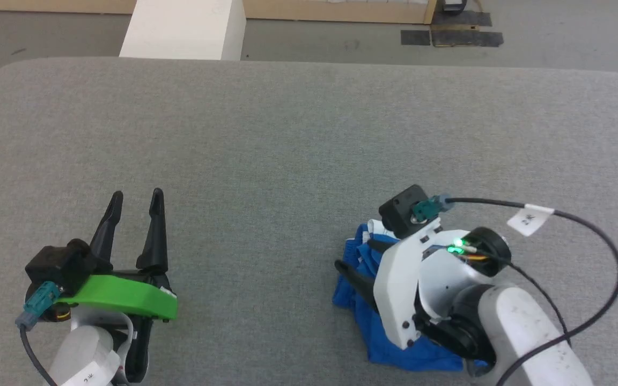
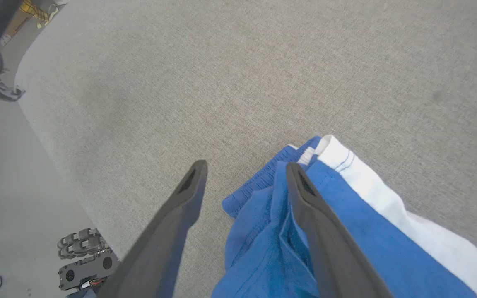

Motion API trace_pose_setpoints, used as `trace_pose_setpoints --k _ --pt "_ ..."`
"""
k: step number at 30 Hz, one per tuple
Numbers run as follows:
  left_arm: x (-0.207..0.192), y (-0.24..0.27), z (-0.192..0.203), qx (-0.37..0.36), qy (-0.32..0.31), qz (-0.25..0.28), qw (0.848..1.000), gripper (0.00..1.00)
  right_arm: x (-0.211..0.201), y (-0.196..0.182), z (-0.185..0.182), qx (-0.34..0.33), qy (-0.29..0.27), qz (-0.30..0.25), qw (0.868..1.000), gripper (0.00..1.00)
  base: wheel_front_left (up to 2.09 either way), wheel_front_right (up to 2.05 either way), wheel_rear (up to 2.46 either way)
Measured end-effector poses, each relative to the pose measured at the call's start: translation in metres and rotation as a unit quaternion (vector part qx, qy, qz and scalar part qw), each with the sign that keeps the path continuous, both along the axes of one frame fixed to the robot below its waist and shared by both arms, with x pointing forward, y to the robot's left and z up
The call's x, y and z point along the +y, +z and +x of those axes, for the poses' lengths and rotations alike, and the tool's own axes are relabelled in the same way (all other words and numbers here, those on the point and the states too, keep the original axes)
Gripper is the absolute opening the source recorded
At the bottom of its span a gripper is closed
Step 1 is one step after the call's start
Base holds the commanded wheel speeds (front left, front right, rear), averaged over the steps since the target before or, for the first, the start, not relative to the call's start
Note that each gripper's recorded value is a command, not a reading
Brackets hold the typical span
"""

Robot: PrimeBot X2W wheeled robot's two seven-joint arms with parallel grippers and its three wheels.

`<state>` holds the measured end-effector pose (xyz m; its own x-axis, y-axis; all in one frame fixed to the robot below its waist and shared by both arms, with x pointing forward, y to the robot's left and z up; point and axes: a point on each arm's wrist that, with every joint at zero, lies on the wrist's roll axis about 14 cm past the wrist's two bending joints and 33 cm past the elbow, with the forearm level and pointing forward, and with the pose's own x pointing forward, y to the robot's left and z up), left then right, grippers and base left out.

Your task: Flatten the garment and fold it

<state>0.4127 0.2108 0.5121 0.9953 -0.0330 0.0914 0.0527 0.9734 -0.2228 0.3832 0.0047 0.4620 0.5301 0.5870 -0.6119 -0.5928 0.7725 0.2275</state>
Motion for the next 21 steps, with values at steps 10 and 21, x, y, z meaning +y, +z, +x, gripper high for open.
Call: trace_pose_setpoints --k 10,21 --pt "-0.011 0.013 0.005 -0.019 -0.016 0.001 1.000 1.00 -0.102 0.038 0.025 -0.071 -0.173 -0.002 0.982 1.00 0.00 0.00 0.00" --pt "-0.015 0.002 0.009 -0.006 -0.022 0.000 1.000 1.00 -0.140 -0.052 -0.011 0.056 -0.224 -0.057 0.971 1.00 0.00 0.00 0.00"
